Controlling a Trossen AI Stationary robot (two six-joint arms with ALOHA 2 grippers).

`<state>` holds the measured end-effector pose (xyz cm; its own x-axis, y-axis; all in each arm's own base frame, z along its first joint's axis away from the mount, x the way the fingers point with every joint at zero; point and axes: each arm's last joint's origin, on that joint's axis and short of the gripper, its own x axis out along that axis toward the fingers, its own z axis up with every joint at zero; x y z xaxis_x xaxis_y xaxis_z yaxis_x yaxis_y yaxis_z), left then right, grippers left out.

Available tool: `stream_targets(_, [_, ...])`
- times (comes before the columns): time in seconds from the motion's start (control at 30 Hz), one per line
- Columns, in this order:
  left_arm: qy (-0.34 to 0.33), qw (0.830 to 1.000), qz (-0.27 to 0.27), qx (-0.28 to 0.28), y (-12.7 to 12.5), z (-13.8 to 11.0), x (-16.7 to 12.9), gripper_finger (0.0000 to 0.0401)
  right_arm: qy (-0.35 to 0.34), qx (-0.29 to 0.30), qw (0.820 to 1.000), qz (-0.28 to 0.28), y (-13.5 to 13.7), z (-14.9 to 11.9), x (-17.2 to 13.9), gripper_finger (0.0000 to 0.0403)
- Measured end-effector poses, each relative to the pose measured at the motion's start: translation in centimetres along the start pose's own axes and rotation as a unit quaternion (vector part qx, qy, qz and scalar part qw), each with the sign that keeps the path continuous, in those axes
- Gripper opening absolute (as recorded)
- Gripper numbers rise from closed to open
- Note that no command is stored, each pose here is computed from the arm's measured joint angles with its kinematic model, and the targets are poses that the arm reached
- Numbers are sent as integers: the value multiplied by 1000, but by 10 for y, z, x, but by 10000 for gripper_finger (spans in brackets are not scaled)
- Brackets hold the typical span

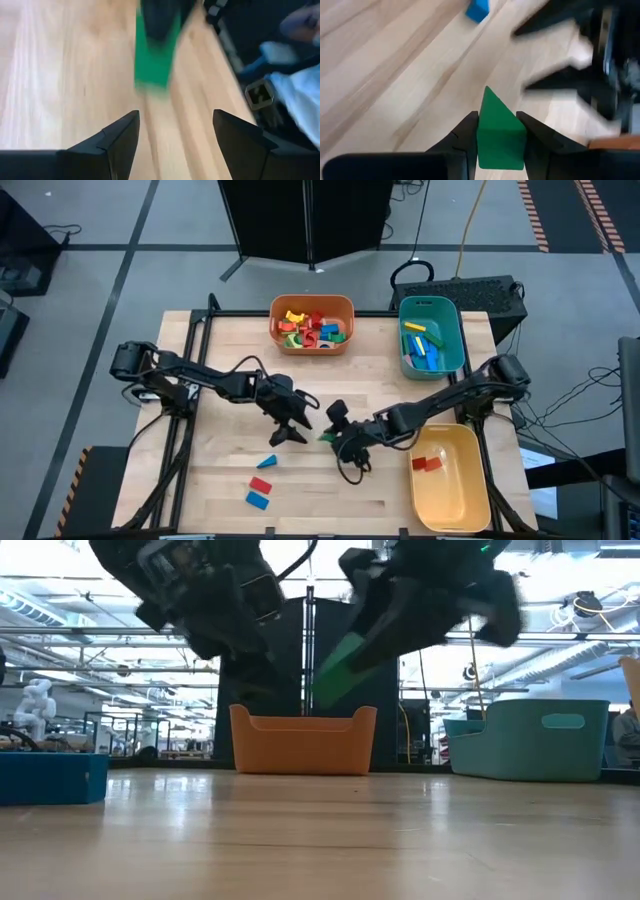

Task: Sort blocks by size
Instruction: Put the green triangular block into the yellow bin

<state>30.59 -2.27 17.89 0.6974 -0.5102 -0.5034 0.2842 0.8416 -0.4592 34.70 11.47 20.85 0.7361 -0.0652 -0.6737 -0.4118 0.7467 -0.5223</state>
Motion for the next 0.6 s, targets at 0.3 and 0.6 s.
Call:
stream_targets(0.3, [63, 993, 103, -18, -22, -16, -3, 250, 26, 105, 994, 34, 2, 1, -64, 104])
stream_targets(0.6, [93, 988, 123, -19, -51, -31, 7, 250, 56, 230, 969, 71, 12, -11, -138, 105])
